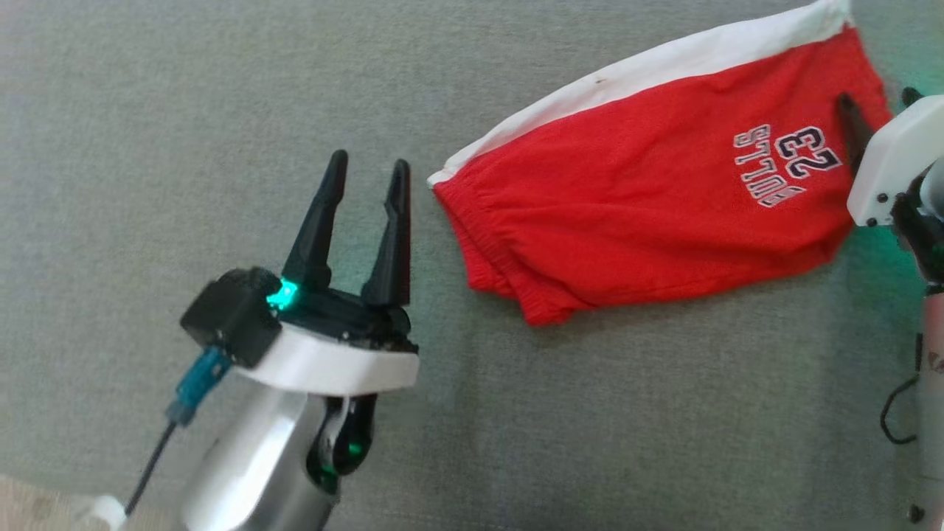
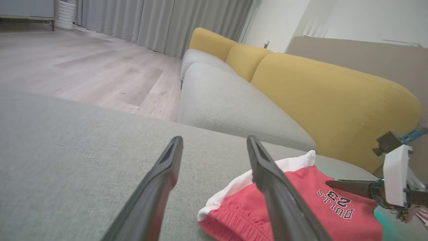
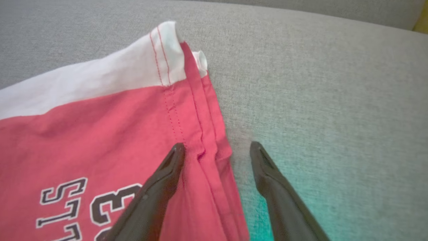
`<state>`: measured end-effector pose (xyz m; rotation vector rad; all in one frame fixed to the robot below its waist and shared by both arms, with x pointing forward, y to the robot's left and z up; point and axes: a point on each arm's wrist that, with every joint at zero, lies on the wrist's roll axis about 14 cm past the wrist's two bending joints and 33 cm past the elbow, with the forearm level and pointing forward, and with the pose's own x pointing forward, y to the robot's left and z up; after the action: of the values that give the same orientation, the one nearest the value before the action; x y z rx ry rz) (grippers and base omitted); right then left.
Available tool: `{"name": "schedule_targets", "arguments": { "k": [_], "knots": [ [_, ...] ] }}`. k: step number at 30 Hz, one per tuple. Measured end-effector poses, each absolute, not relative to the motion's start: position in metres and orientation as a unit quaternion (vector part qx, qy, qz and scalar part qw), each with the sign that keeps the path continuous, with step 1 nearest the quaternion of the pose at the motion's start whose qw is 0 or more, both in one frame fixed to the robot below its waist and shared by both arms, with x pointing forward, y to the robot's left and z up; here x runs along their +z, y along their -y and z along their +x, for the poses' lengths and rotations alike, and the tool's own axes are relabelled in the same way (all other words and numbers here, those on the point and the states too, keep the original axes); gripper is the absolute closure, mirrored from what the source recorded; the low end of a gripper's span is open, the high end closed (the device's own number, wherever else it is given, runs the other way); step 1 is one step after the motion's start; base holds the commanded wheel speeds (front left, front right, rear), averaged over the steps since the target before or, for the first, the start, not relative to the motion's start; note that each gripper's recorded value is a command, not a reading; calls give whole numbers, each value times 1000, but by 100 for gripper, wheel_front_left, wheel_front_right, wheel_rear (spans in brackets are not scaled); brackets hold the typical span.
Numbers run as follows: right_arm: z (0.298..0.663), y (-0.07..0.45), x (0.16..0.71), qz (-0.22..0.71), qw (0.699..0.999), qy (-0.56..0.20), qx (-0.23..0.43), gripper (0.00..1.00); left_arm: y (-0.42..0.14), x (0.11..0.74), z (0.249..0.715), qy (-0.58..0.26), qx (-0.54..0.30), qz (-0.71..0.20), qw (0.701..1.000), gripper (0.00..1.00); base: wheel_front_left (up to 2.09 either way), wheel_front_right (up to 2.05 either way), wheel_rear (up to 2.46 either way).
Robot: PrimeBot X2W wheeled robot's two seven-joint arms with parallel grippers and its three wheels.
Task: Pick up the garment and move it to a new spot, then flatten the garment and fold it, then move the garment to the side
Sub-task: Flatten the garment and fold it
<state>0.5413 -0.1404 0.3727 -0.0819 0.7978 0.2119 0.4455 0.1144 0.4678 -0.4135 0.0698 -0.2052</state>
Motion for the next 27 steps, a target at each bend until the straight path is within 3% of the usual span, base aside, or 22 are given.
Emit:
{"name": "schedule_targets", "arguments": {
  "k": [6,7,8,13,22,27],
  "knots": [
    [547,127,359,-30,910,-399,109,0,-119,468,431,-21,-92,-176,980,0,0,0,0],
    [549,125,359,-19,911,-398,108,4,-123,468,429,-20,-85,-178,980,0,0,0,0],
    [549,120,360,2,911,-397,109,100,-125,468,427,-20,-84,-171,981,0,0,0,0],
    [542,106,371,83,916,-377,111,100,-134,458,412,-33,-73,-155,985,0,0,0,0],
    [531,229,423,73,949,-305,-21,100,-130,448,371,-58,-68,-160,983,0,0,0,0],
    [528,222,464,63,961,-269,-2,100,-128,441,343,-74,-66,-162,982,0,0,0,0]
  ]
}}
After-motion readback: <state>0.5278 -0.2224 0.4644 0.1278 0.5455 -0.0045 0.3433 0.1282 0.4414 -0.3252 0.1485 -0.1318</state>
